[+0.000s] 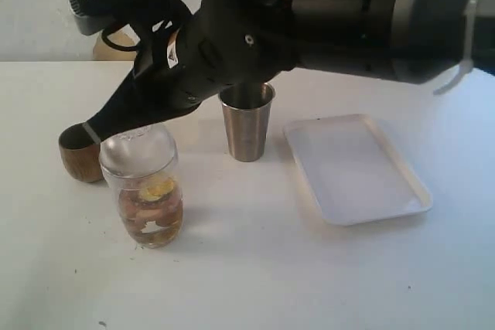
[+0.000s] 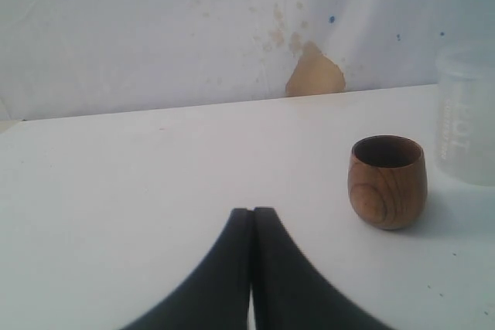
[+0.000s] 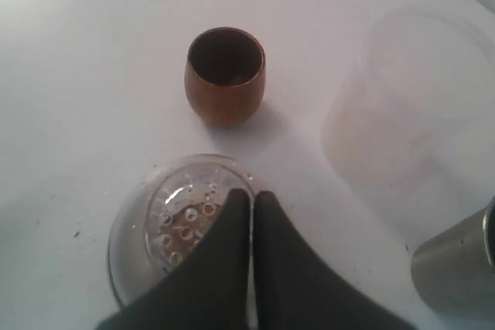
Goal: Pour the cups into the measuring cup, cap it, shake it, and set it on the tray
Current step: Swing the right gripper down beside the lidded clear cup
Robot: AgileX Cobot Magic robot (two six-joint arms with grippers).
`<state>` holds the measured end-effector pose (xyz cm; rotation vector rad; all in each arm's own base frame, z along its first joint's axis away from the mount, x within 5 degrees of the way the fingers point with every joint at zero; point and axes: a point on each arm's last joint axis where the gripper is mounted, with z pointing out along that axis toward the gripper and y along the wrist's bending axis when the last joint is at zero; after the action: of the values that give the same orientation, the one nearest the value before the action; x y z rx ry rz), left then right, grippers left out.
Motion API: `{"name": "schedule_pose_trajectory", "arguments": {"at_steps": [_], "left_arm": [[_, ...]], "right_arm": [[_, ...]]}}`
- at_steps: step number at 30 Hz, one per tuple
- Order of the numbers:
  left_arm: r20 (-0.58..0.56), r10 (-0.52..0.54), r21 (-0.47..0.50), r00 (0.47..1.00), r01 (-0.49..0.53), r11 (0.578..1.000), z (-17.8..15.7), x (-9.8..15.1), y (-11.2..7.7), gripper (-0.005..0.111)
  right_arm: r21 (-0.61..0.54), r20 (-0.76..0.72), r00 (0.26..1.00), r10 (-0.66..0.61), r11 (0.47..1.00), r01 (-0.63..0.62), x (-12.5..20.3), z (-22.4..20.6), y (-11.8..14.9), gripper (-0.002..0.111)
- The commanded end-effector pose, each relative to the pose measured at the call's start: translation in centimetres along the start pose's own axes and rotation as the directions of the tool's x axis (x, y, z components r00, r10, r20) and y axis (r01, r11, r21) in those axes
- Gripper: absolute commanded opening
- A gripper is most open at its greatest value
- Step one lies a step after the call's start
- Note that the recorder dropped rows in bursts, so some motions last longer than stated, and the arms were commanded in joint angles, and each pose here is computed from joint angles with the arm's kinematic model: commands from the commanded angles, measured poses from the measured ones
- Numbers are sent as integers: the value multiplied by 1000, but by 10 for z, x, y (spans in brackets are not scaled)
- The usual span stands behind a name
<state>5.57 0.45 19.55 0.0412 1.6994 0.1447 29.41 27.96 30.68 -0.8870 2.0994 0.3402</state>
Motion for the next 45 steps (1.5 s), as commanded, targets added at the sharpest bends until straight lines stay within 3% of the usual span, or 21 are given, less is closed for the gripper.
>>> {"name": "schedule_pose_trajectory", "arguments": {"at_steps": [1,6,8,9,13,15,19,21,24,28,32,37,45], "left_arm": [[11,6,-5,1000,-6,1000,0,1,0,0],[11,6,-5,1000,-6,1000,0,1,0,0],[11,6,-5,1000,-6,1000,0,1,0,0],[11,6,-5,1000,-6,1000,0,1,0,0],[11,6,-5,1000,-6,1000,0,1,0,0],[11,6,-5,1000,-6,1000,0,1,0,0],[11,6,-5,1000,-6,1000,0,1,0,0],[11,6,-5,1000,-6,1000,0,1,0,0],[11,6,-5,1000,-6,1000,0,1,0,0],[11,6,-5,1000,-6,1000,0,1,0,0],[11,6,-5,1000,-6,1000,0,1,0,0],[11,6,-5,1000,-6,1000,0,1,0,0],[11,6,-5,1000,-6,1000,0,1,0,0]], "right_arm": [[8,20,1000,3,1000,-3,-5,-17,-2,0],[21,81,997,-8,1000,6,-17,-52,-5,2],[24,84,996,-12,1000,10,-19,-65,-6,15],[26,87,996,-16,1000,14,-20,-70,-6,23],[29,127,992,-15,1000,11,-25,-90,-7,83],[32,139,990,-33,999,29,-26,-96,-7,104],[-54,30,995,-99,993,101,-13,-96,0,105],[-116,31,999,-29,993,32,1,-90,7,105],[-75,152,988,-10,997,22,27,-82,5,105],[7,413,910,28,999,-34,88,-66,2,105],[-5,471,881,47,999,-51,142,-36,12,105],[-96,480,877,-18,993,73,156,-8,29,105],[-62,509,853,114,993,-96,170,28,21,105]]}}
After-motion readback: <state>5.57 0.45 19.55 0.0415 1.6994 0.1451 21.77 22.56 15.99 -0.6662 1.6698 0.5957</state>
